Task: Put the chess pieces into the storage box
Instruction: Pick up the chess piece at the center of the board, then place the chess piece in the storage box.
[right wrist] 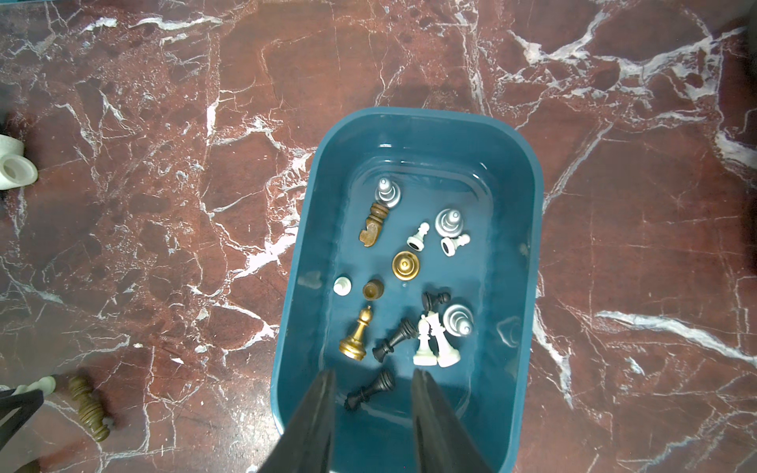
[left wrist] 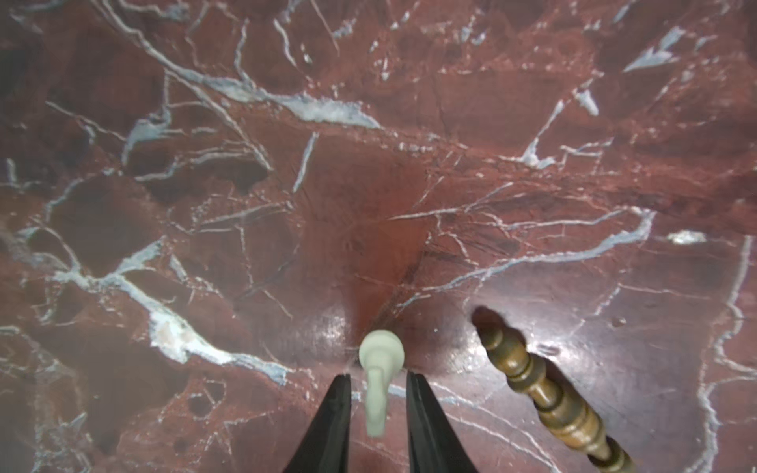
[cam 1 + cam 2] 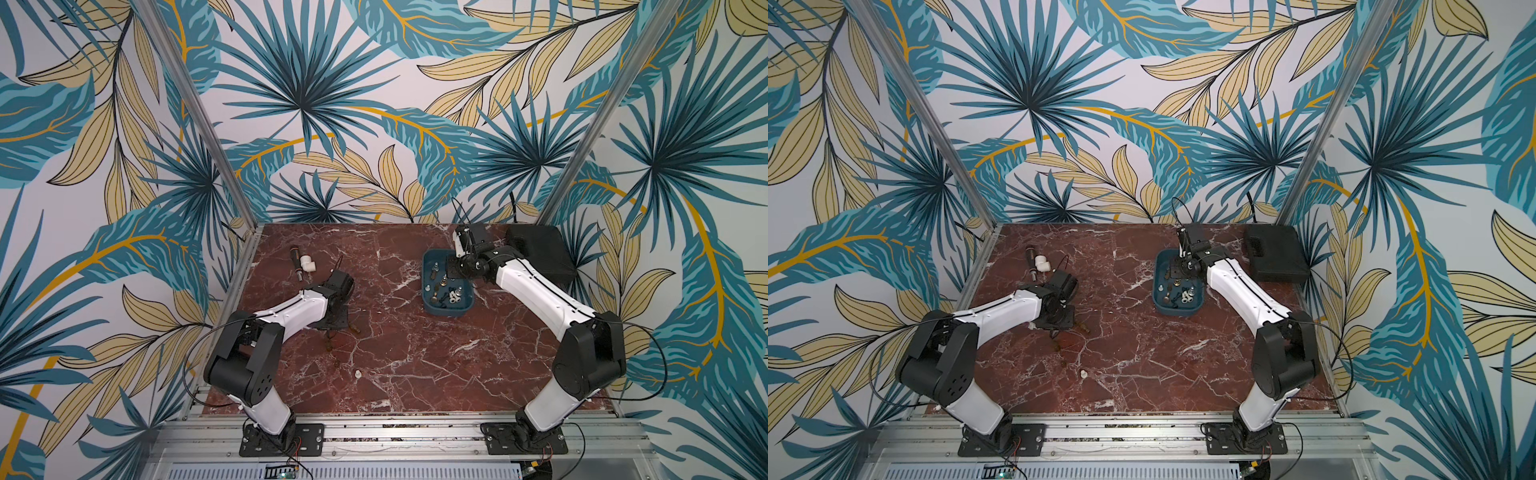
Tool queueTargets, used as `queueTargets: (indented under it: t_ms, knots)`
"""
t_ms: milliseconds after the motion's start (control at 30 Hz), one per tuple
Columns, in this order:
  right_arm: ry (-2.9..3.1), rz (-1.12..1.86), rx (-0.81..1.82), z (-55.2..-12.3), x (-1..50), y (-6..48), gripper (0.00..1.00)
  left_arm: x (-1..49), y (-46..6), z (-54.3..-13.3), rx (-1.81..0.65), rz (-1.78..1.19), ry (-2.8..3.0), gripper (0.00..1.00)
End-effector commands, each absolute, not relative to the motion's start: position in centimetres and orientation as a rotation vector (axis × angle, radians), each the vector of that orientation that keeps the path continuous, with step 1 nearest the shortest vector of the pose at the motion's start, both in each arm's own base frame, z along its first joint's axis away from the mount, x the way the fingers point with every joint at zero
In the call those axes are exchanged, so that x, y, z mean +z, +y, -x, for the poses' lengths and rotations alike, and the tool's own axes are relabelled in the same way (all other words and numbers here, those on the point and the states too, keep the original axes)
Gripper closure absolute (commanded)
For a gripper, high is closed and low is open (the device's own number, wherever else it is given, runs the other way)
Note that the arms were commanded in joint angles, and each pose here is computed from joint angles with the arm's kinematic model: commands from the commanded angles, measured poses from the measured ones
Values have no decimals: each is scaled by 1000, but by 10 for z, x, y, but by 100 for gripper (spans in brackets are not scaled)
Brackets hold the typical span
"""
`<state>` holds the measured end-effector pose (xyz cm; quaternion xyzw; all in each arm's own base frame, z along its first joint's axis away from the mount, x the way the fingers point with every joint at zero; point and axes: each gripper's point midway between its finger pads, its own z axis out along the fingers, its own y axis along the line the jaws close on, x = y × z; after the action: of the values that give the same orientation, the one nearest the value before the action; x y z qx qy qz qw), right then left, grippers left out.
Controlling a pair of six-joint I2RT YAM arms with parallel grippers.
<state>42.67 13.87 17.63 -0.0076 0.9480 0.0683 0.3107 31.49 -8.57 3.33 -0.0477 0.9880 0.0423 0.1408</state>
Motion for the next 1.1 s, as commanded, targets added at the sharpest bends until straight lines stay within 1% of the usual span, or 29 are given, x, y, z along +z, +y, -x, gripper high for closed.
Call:
queueTargets:
  t_ms: [0,200,300,367,400,567,700,833,933,1067]
  knots:
    - [2493,24,175,-426,184,140,64,36,-88,-329,100,126,2824,73]
    - [2496,24,162,-426,184,140,64,36,-92,-334,83,107,2827,83]
    - [2494,22,159,-425,185,139,64,39,-91,-333,88,103,2826,90]
    - [2494,22,156,-425,185,139,64,44,-91,-333,89,101,2823,98]
    - [2488,22,155,-425,187,138,64,49,-91,-334,88,98,2818,100]
    - [2454,23,134,-424,203,133,64,90,-101,-345,23,90,2743,100]
    - [2419,20,131,-418,217,129,64,138,-145,-366,-103,-15,2628,100]
    - [2404,8,112,-409,221,122,64,173,-215,-389,-219,-189,2532,100]
    - [2389,1,76,-403,224,114,64,189,-266,-404,-312,-311,2453,100]
    - [2372,-14,52,-393,228,104,64,185,-329,-421,-506,-427,2397,100]
